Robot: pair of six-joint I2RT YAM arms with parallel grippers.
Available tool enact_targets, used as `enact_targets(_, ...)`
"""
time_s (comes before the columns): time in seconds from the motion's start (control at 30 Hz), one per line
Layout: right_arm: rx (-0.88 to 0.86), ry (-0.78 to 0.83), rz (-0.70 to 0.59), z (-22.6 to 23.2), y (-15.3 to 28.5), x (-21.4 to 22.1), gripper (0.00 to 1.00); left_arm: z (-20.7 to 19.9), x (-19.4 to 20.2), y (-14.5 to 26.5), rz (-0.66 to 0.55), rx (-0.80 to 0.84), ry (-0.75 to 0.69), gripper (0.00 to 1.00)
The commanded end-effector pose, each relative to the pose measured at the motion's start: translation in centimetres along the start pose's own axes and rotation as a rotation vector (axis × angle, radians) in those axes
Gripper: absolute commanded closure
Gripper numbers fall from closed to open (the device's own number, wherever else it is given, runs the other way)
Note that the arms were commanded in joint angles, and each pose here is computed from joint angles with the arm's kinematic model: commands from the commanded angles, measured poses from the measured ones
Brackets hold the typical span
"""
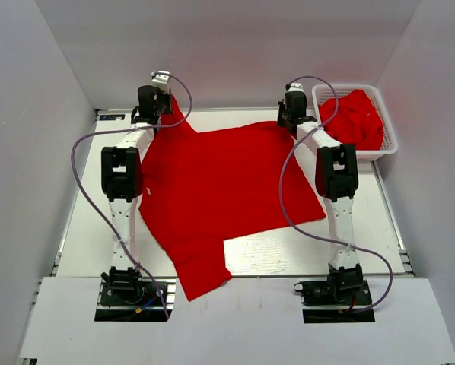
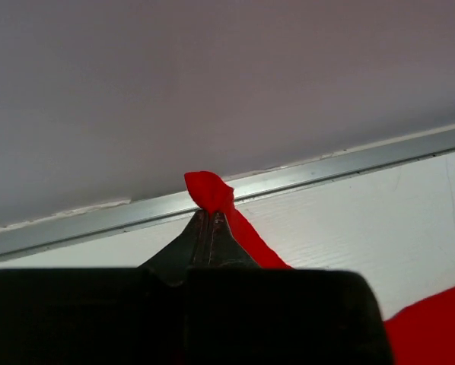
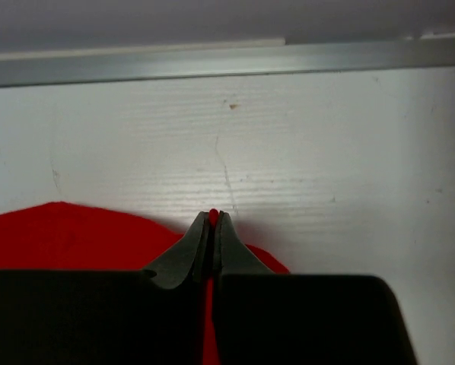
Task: Fold and stack the t-shirts
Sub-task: Flatten out the tshirt, then fold the flattened tshirt in 1/3 of the way
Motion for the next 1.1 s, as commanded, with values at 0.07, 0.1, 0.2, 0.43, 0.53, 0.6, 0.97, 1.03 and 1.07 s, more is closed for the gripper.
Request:
enact_targets(0.07,-0.035,-0.008,-0.190,-0.5,-0.2,-5.0,1.00,-0.5,-1.8,3.3,-0.016,0.011,0.048,1.00)
enact_targets(0.1,-0.041,0.000,-0.201,-0.3,-0.1,-5.3,1.00,-0.6,-2.2,4.1,-0.035,0.010,0.045,1.00)
enact_targets(0.2,-0.052,0.018,-0.234,-0.6,0.1,-6.2,1.00,-1.5,-2.6,7.8,-0.053,-0.015,0.088,1.00)
enact_targets(0.43,-0.092,0.080,-0.244,-0.4,1.5,-7.4,1.00,-3.7,-1.4,14.4,0.024,-0.021,0.160,1.00)
enact_targets(0.53,-0.089,0.096,-0.223,-0.6,1.7,-7.2,1.00,-4.0,-1.3,16.7,0.055,-0.022,0.163,1.00)
enact_targets(0.6,-0.090,0.097,-0.208,-0.6,1.9,-7.0,1.00,-4.4,-0.9,17.9,0.080,0.000,0.167,1.00)
enact_targets(0.97,-0.047,0.088,-0.173,-1.6,4.0,-7.1,1.00,-6.5,1.6,23.8,0.250,0.037,0.227,1.00)
enact_targets(1.03,-0.046,0.089,-0.127,-1.6,5.0,-6.3,1.00,-6.9,1.8,25.2,0.245,0.037,0.222,1.00)
enact_targets(1.07,-0.050,0.090,-0.122,-1.6,5.3,-6.2,1.00,-7.0,2.0,25.7,0.254,0.037,0.223,1.00)
Point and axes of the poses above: each gripper's point midway between its finger pads, its own y axis back along the fingers, its own z axis along the line the jaws close on, x = y × z, the point moved 8 cm from there along y, back along the fingers, and after that the axes turned 2 degrees about y, right-handed, at the moved point
